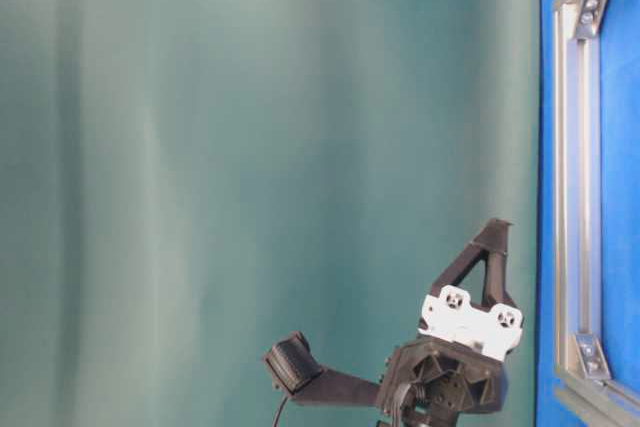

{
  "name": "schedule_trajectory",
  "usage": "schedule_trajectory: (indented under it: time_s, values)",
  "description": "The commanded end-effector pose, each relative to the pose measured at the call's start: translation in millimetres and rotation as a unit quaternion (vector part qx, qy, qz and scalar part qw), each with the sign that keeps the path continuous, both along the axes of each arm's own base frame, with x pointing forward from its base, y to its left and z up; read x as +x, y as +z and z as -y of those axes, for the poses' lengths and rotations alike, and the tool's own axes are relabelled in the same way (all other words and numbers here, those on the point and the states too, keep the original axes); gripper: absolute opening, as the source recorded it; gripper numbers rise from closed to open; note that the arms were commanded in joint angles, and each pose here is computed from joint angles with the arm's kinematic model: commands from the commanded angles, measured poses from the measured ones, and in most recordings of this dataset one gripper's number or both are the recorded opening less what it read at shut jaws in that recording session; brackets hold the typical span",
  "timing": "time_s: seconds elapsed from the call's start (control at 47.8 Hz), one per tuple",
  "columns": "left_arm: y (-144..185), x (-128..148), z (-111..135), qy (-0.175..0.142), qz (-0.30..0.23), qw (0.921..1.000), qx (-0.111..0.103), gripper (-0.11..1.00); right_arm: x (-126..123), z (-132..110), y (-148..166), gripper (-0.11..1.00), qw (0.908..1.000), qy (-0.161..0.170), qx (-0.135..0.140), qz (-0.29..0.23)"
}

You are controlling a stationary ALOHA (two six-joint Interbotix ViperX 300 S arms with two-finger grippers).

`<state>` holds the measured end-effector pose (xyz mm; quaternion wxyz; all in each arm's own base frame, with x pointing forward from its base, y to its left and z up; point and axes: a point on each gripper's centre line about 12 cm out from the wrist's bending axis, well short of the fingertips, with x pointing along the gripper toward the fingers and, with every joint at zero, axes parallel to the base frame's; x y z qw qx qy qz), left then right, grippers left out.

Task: Insert the wire through the string loop located on the right side.
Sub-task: 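Push the USB plug leftward through the white zip-tie loop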

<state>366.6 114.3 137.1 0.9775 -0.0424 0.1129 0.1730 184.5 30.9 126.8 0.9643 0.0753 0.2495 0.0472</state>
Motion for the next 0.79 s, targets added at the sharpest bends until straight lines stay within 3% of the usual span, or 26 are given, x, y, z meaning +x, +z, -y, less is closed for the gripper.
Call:
schedule_trajectory:
  time_s: [0.0,0.376,0.774]
  values:
    - [19.4,3.9,-1.1,-0.001,0.028,0.9996,0.010,0.00,2.8,0.1,3.4,-0.04,1.0000,-0.001,0.000,0.009]
    - [19.4,4.1,-0.4,-0.002,0.028,0.9996,0.010,0.00,6.2,-0.5,5.8,-0.04,0.9998,-0.002,0.002,0.018]
    - [19.4,4.1,-0.5,-0.001,0.028,0.9996,0.010,0.00,30.0,-3.5,1.8,-0.04,0.9995,-0.006,-0.001,0.030]
